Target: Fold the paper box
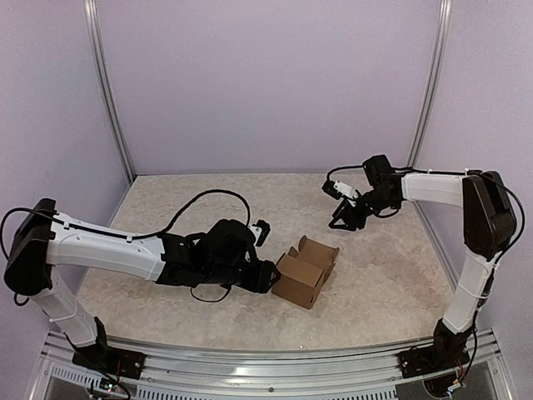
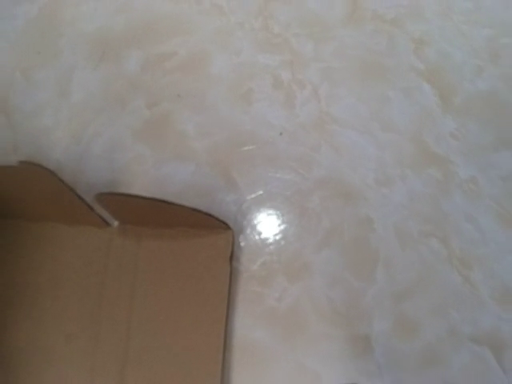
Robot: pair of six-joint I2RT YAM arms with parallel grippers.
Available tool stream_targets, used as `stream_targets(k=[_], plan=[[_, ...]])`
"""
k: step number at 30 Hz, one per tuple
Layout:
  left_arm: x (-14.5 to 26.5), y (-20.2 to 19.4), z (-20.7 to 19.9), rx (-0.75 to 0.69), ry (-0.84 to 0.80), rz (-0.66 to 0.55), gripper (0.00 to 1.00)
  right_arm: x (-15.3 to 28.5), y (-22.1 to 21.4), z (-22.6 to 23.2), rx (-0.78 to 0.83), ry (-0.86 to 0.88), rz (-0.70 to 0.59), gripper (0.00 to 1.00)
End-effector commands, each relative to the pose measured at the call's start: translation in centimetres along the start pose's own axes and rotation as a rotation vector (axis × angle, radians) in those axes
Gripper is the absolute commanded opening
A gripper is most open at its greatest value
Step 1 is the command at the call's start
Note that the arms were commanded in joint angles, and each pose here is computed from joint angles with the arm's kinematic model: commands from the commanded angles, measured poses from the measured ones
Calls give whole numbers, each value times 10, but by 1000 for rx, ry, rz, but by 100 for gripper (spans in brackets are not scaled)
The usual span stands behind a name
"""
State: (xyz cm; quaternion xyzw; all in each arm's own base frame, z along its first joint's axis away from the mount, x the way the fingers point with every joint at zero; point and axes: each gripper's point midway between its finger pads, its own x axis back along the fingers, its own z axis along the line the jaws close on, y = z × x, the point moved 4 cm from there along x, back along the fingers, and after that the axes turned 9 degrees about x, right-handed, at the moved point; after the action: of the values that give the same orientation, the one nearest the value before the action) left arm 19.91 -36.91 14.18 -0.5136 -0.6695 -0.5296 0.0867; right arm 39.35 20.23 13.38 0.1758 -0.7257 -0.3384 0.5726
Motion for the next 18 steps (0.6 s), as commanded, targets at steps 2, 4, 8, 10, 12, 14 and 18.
stream_targets(k=[2, 4, 8, 10, 12, 14, 18], plan=[[13, 63, -9, -8, 7, -69, 60, 24, 5, 7, -111, -61, 23, 43], [4, 73, -13, -36, 1, -50, 61, 26, 3, 10, -153, -64, 41, 45], [-18, 77, -18, -74, -4, 19, 60, 26, -8, 17, -225, -29, 107, 51], [-28, 72, -18, -83, -6, 51, 60, 23, -15, 25, -236, 14, 132, 55], [-35, 68, -19, -86, -20, 72, 60, 19, -22, 31, -221, 43, 142, 55], [-41, 63, -18, -85, -19, 87, 59, 17, -26, 39, -160, 85, 135, 54], [-43, 51, -20, -94, -38, 125, 59, 19, -36, 52, 63, 137, 155, 51]])
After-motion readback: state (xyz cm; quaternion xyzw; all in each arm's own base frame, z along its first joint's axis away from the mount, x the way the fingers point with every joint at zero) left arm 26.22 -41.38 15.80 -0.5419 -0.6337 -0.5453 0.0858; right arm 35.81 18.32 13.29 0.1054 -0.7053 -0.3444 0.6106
